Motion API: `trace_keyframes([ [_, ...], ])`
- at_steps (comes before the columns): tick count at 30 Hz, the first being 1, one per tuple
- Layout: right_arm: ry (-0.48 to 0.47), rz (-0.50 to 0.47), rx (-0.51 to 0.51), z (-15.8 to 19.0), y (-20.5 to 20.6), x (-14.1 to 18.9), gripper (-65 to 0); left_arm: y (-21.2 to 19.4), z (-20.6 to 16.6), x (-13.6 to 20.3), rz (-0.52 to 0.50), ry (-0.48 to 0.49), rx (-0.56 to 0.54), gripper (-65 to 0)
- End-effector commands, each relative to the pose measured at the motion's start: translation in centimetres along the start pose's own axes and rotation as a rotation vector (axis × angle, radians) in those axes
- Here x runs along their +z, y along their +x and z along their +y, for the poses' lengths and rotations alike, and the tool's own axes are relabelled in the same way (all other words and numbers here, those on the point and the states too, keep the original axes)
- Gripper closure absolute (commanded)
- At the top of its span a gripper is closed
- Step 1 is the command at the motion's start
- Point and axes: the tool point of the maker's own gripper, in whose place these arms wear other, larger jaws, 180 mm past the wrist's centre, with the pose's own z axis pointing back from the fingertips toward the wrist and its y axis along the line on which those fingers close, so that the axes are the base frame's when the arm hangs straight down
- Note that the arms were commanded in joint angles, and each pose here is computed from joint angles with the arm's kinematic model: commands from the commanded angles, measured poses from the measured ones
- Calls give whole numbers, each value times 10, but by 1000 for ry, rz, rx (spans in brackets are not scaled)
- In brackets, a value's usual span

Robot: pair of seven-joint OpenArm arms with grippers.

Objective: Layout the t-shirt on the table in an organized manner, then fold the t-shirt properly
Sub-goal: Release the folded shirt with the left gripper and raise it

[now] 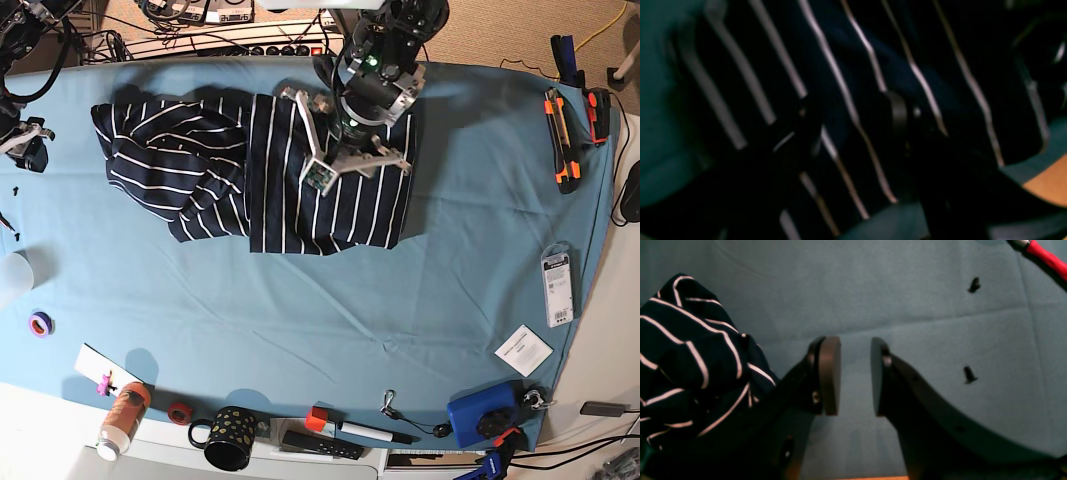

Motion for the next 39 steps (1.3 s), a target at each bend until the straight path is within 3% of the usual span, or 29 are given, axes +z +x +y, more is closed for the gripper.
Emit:
trace_keyframes([
  [1,14,-63,27,0,21,6,-159,20,9,8,-65,46,13,-259],
  [5,53,-92,14,7,26,7,-159,29,38,18,-92,198,-36,-259],
  [9,77,-106,20,12,28,8,-160,10,47,6,-33,205,-10,-259],
  [13,82,-42,45,13,17,7,-161,-30,62,-16,79,199,10,-259],
  [16,103,-13,41,16,11,7,-240,-53,85,-20,158,250,46,-259],
  [18,145,-33,30,24,15,8,-243,-55,99,-15,179,285,71,-259],
  [22,262,-128,-3,45,32,13,-242,-29,113,4,101,327,91,-259],
  [28,258,-124,-2,44,31,13,-243,22,112,34,-83,296,145,-259],
  [33,218,-92,9,37,25,11,-252,23,109,36,-91,283,155,-259],
  [37,198,-72,17,33,22,10,-317,18,107,36,-79,279,159,-259],
  [39,202,-73,17,34,22,10,-318,17,107,36,-76,278,159,-259],
])
